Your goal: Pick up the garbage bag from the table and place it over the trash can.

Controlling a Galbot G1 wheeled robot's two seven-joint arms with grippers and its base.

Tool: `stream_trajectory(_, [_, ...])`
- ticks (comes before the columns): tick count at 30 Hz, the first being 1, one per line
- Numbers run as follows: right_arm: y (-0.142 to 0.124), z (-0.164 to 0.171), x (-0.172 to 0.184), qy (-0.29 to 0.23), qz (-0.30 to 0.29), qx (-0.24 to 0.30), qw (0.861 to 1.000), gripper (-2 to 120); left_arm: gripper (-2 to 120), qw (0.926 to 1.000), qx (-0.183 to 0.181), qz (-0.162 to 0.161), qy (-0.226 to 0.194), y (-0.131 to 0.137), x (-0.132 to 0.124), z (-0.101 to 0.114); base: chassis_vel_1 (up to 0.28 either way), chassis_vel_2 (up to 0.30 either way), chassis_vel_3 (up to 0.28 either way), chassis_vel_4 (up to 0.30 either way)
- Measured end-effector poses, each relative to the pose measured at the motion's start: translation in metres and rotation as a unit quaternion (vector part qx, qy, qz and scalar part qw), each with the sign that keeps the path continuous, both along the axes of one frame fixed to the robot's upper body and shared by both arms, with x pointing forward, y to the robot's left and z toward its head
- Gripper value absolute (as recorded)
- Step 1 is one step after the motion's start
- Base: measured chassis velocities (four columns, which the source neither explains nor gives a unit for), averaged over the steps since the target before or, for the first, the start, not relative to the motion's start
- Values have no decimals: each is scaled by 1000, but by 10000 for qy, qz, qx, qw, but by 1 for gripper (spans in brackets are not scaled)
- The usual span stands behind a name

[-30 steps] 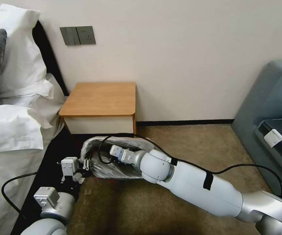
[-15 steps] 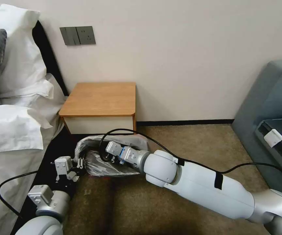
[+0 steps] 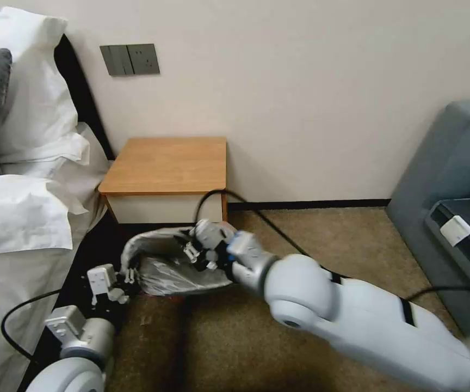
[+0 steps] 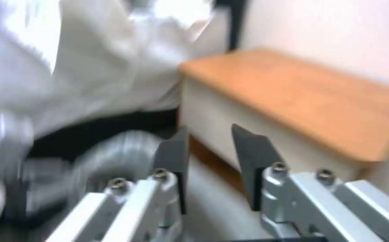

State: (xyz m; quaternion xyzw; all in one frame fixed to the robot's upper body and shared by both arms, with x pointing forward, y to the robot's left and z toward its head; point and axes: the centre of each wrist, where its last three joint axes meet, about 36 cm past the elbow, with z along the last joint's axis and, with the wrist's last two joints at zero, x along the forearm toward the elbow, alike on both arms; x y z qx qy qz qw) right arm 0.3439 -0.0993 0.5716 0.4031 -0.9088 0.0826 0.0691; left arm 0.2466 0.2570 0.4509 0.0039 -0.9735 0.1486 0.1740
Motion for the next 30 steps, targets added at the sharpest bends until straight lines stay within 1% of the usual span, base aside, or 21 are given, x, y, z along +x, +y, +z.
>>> stream_trajectory(2, [-21,2,-6,-95,-361,152,9992,41,4,9997,-59,-98,215,-11,-4,-5,0,0,0,0])
stream_trajectory(4, [-46,-6,-15,-229,-749,139,9968,48,4,9987,-102,-161,464,-22,-7,-12,0,0,0,0])
stream_trajectory(5, [-46,-6,-15,-229,-749,139,9968,48,4,9987,-102,-161,464,-22,-7,-12,0,0,0,0])
stream_trajectory(6, [-59,-11,-20,-303,-960,108,9949,54,4,9982,-108,-183,561,-25,-8,-15,0,0,0,0])
stream_trajectory(8, [-74,-20,-34,-445,-1338,44,9900,64,4,9969,-111,-241,741,-31,-9,-20,0,0,0,0])
stream_trajectory(9, [-74,-20,-34,-445,-1338,44,9900,64,4,9969,-111,-241,741,-31,-9,-20,0,0,0,0])
stream_trajectory(11, [-79,-34,-49,-564,-1756,-51,9828,74,4,9953,-137,-314,901,-37,-10,-25,0,0,0,0])
stream_trajectory(13, [-78,-47,-60,-614,-2091,-91,9759,82,4,9933,-155,-366,1083,-42,-11,-32,0,0,0,0])
stream_trajectory(14, [-78,-47,-60,-614,-2091,-91,9759,82,4,9933,-155,-366,1083,-42,-11,-32,0,0,0,0])
stream_trajectory(16, [-76,-53,-62,-614,-2242,-91,9726,89,4,9922,-156,-381,1173,-45,-11,-35,0,0,0,0])
stream_trajectory(17, [-73,-58,-63,-625,-2373,-70,9694,95,4,9911,-157,-386,1266,-47,-12,-39,0,0,0,0])
stream_trajectory(22, [-68,-69,-59,-676,-2566,-20,9642,100,4,9890,-159,-417,1410,-50,-12,-45,0,0,0,0])
stream_trajectory(30, [-63,-72,-54,-669,-2598,61,9633,100,4,9862,-102,-451,1591,-49,-10,-51,0,0,0,0])
